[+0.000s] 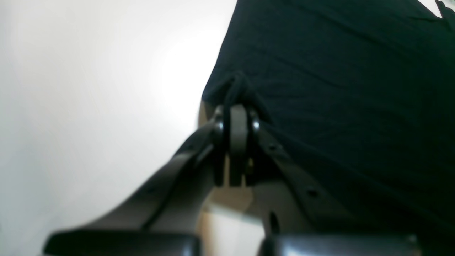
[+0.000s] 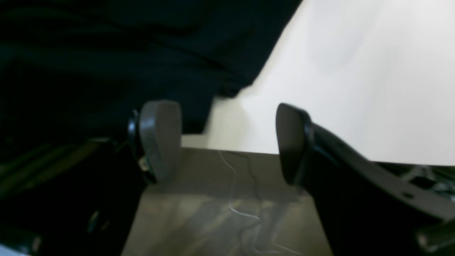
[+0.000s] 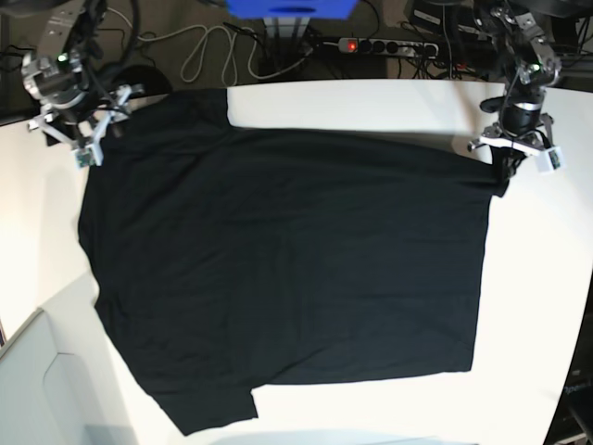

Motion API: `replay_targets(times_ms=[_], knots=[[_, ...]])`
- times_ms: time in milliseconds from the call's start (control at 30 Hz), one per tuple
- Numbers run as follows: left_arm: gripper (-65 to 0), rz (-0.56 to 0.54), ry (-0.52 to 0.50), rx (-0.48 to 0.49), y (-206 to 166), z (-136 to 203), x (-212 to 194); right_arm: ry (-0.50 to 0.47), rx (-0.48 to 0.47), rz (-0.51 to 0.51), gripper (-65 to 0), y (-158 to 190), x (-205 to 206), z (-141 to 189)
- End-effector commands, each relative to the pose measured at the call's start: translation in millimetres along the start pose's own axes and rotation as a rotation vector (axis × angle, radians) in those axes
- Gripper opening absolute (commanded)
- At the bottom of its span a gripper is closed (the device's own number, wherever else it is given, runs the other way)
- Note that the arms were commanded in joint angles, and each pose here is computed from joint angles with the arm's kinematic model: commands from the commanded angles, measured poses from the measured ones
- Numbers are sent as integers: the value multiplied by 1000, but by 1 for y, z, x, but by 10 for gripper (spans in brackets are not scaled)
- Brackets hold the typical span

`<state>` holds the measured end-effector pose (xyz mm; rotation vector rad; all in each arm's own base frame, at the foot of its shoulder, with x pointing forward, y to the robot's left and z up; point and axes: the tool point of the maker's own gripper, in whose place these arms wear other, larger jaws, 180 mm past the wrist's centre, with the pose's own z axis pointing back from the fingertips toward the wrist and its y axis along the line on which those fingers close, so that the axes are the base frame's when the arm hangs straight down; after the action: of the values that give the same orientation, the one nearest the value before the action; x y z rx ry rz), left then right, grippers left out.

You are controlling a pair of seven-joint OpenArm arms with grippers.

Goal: Fold the T-shirt properly

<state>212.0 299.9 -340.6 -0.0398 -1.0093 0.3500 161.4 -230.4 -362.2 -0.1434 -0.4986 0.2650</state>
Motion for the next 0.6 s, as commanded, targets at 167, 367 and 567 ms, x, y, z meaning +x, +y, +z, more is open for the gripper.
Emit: replay_targets(times_ms=[167,367,567], knots=[[-650,-12,-43,-8,-1,2,13,-17,37,18,-239,5,8,-13],[-650,-12,-42,-8,-1,2,13,34,82,-28,-243,6,-1,-39],[-650,-12,-38,-5,0,3,11,60,145,59,-377,15,-10,-46]])
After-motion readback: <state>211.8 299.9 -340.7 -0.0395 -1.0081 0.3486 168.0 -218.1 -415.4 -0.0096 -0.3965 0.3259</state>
